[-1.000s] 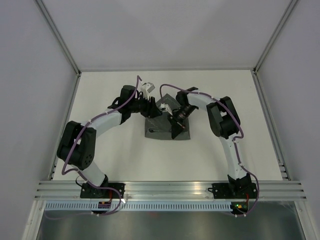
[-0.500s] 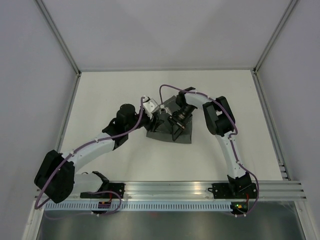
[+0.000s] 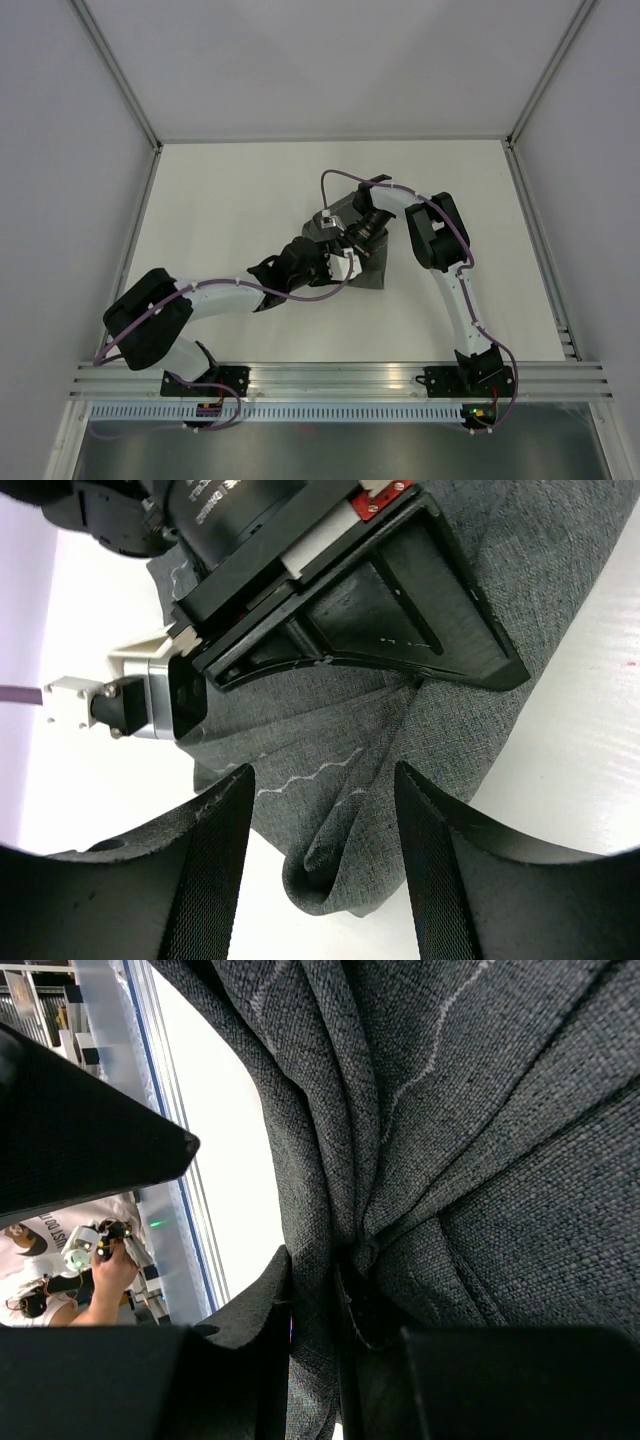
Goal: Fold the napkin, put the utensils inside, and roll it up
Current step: Roll the napkin with the utensil
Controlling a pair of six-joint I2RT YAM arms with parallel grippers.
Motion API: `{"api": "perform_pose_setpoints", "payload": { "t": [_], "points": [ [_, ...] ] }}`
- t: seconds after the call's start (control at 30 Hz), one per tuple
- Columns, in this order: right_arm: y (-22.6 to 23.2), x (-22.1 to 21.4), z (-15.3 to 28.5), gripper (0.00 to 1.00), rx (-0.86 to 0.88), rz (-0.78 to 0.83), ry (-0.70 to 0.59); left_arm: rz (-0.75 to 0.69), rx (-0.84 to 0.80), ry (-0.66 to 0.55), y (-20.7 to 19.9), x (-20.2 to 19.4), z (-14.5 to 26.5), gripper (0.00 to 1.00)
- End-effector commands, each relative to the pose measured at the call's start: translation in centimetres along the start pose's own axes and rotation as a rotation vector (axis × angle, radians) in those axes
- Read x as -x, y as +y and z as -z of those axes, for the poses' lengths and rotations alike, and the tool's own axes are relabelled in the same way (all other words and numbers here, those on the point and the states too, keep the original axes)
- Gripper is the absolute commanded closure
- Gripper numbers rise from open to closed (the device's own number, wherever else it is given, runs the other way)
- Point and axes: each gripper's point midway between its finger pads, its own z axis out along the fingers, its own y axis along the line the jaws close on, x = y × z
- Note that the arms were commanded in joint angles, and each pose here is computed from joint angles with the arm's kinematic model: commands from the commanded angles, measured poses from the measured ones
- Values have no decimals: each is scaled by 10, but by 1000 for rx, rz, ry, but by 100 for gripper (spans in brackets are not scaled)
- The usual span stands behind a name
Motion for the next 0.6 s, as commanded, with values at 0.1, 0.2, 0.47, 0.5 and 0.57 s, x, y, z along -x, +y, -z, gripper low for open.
{"api": "perform_pose_setpoints", "payload": {
  "t": [0.1,0.2,0.47,0.5,0.57],
  "points": [
    [-62,-25,-2,88,-152,35,113,-209,-31,-18,-8,9,-7,37],
    [-63,-24,-2,88,-147,33,110,-211,-89,-22,-23,10,-6,37],
    [-64,-25,0,89,-146,27,110,-223,-192,-2,-50,3,-10,36],
    [-64,-25,-1,89,-145,24,109,-221,-201,-8,-51,4,-11,36],
    [-65,-25,0,89,-146,22,106,-215,-213,-4,-55,1,-14,36]
  ]
}}
